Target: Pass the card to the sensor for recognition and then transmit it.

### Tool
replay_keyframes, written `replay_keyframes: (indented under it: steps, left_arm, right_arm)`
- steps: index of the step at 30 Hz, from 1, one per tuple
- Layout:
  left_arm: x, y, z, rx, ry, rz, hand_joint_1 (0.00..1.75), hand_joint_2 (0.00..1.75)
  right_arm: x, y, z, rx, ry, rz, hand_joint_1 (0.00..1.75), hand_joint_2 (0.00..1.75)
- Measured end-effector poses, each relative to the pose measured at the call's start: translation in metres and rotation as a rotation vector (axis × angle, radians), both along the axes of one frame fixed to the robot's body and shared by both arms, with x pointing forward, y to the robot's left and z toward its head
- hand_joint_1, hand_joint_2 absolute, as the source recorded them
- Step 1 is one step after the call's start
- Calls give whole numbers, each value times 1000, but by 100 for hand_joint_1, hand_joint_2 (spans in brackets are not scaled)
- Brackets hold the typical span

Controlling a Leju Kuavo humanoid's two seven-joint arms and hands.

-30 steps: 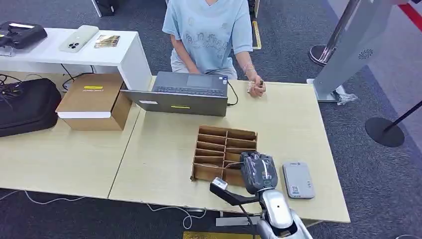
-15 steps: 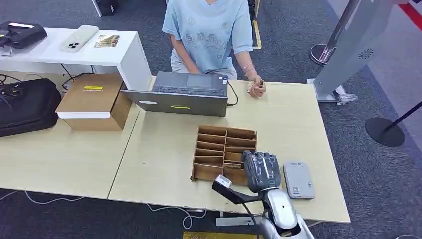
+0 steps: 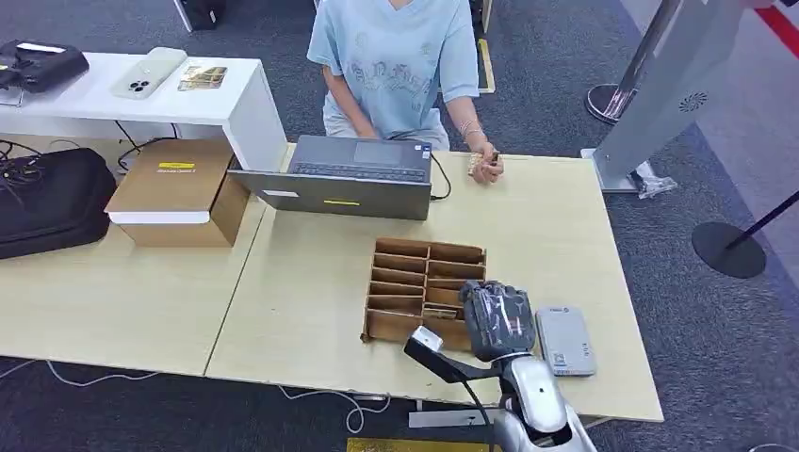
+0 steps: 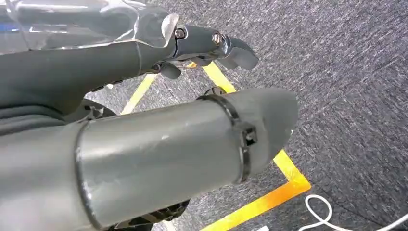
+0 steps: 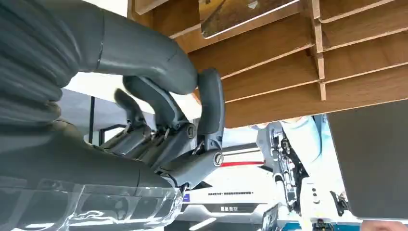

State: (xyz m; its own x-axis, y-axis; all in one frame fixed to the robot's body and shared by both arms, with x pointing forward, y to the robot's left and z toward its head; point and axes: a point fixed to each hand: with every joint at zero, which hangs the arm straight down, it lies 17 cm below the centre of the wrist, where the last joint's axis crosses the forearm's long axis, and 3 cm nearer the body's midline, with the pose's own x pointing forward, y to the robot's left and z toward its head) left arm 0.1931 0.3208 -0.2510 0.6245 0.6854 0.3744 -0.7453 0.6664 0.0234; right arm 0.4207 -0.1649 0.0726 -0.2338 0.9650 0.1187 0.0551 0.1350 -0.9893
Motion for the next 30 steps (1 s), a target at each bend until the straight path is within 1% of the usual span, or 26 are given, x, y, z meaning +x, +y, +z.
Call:
replay_keyframes:
  steps: [3, 4, 5, 7, 9, 10, 11, 13, 15, 16, 19, 27, 30]
  left_arm:
    - [-1, 1, 0, 2, 3, 4, 0, 0]
    - [-1, 1, 0, 2, 3, 4, 0, 0]
    - [-1, 1, 0, 2, 3, 4, 0, 0]
    - [-1, 1, 0, 3, 5, 7, 0, 0]
    - [-2, 1, 0, 5, 8, 7, 0, 0]
    - [-2, 1, 0, 5, 10, 7, 0, 0]
    - [-2, 2, 0, 6, 10, 7, 0, 0]
    - [-2, 2, 0, 9, 14, 9, 0, 0]
    - [-2, 3, 0, 12, 17, 10, 0, 0]
    - [-2, 3, 0, 12, 17, 9, 0, 0]
    - [-3, 2, -1, 7, 22, 9, 0, 0]
    - [-1, 1, 0, 7, 27, -4, 0, 0]
    - [0, 1, 0, 13, 29, -13, 0, 0]
  right_arm:
    - [0, 1, -1, 0, 3, 2, 37, 175]
    - [0, 1, -1, 0, 4, 2, 38, 175]
    - [0, 1, -1, 0, 4, 2, 44, 175]
    - [0, 1, -1, -1, 5, 3, 44, 175]
    - [0, 1, -1, -1, 7, 5, 49, 175]
    - [0, 1, -1, -1, 8, 6, 49, 175]
    - [0, 2, -1, -1, 8, 7, 61, 175]
    - [-1, 2, -2, 2, 9, 8, 58, 175]
    - [-1, 3, -2, 6, 11, 11, 65, 175]
    - [-1, 3, -2, 10, 12, 11, 63, 175]
    - [-1, 3, -2, 13, 13, 11, 75, 175]
    - [-2, 6, -3, 13, 19, 18, 73, 175]
    - [-2, 7, -4, 12, 24, 22, 80, 175]
